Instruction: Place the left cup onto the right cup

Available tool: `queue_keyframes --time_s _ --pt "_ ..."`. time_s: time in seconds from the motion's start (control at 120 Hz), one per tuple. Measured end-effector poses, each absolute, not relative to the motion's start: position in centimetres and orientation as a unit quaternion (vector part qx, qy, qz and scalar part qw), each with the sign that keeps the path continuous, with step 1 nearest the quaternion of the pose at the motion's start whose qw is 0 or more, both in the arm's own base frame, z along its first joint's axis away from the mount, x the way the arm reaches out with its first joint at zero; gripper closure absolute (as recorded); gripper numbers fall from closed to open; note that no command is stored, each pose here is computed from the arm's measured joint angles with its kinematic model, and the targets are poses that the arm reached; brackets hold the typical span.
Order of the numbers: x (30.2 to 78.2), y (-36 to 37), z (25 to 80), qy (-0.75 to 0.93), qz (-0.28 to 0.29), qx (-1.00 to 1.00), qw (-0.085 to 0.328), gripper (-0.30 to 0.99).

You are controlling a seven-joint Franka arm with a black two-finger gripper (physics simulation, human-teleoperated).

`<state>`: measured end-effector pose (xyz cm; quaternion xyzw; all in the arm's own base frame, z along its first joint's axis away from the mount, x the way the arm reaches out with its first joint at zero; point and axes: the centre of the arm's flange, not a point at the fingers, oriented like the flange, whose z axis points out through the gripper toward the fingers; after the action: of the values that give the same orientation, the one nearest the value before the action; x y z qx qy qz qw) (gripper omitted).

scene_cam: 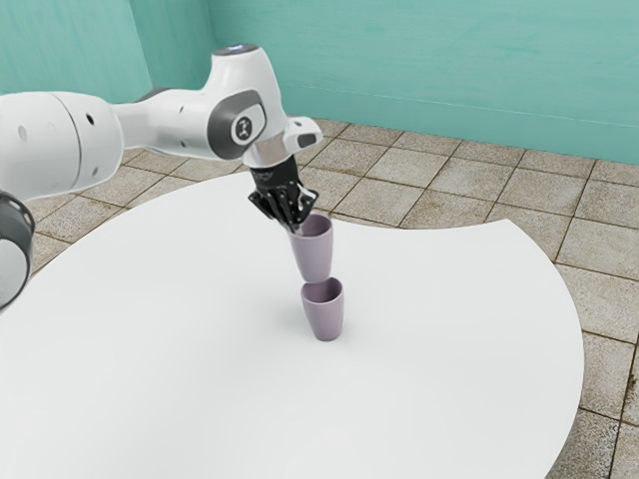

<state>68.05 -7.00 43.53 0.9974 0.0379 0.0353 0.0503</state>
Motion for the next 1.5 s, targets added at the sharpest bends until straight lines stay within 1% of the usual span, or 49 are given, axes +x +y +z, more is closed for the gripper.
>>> queue_keyframes --time_s 0.217,0.592,1.158,1.5 --pt "68.3 -7.2 42.7 0.047 0.031 0.996 0.064 0.79" --pt "67.7 -7.2 43.2 0.067 0.031 0.994 0.08 0.79" --pt "66.9 -7.2 42.4 0.086 0.018 0.993 0.081 0.79" --pt "66.8 -7.2 41.0 0.096 0.008 0.992 0.081 0.79"
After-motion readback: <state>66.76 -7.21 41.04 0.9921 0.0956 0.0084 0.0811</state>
